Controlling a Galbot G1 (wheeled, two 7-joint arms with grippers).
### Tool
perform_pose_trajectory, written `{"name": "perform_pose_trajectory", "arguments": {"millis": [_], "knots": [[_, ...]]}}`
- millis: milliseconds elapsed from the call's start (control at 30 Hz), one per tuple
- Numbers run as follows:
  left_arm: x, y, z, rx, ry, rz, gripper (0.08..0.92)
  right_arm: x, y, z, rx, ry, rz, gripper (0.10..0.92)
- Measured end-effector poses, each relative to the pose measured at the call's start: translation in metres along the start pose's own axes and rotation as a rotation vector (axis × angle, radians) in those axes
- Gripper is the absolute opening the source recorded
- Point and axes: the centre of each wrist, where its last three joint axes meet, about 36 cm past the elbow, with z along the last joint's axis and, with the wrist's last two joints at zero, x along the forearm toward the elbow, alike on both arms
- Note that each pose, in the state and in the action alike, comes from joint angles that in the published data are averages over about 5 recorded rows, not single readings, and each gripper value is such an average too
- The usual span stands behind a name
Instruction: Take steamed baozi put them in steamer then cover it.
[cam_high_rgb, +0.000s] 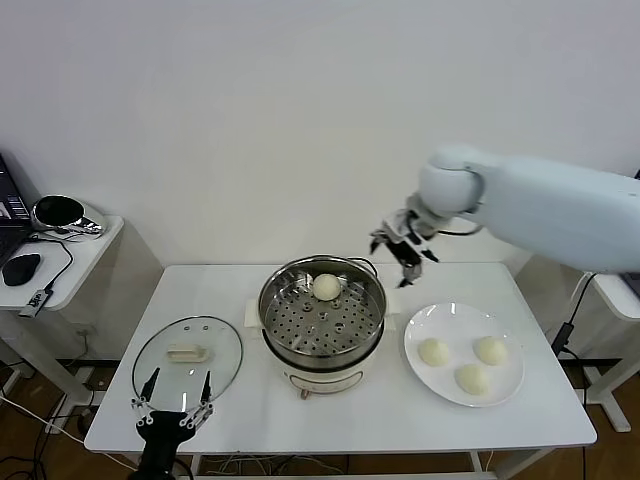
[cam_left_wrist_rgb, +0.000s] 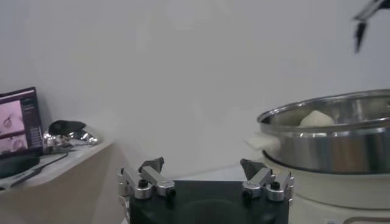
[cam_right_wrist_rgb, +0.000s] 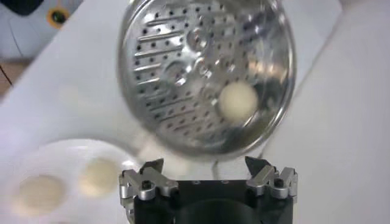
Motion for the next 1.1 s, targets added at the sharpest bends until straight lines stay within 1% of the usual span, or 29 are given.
{"name": "perform_pose_trajectory", "arguments": {"millis": [167, 467, 767, 1100], "knots": [[0.002, -0.001, -0.001, -0.001, 0.000, -0.001, 0.823, -0.014, 0.035, 0.029, -0.083, 0.026, -0.026, 0.823], [0.003, 0.000, -0.001, -0.002, 0.004, -0.014, 0.823, -0.070, 0.075, 0.058, -0.163, 0.037, -0.075, 0.823], [0.001, 0.004, 0.005, -0.008, 0.020, -0.031, 0.823, -0.131, 0.085, 0.075, -0.200, 0.046, -0.111, 0.823], [0.000, 0.008, 0.010, -0.016, 0.030, -0.043, 0.823, -0.188, 0.080, 0.070, -0.217, 0.038, -0.134, 0.823]]}}
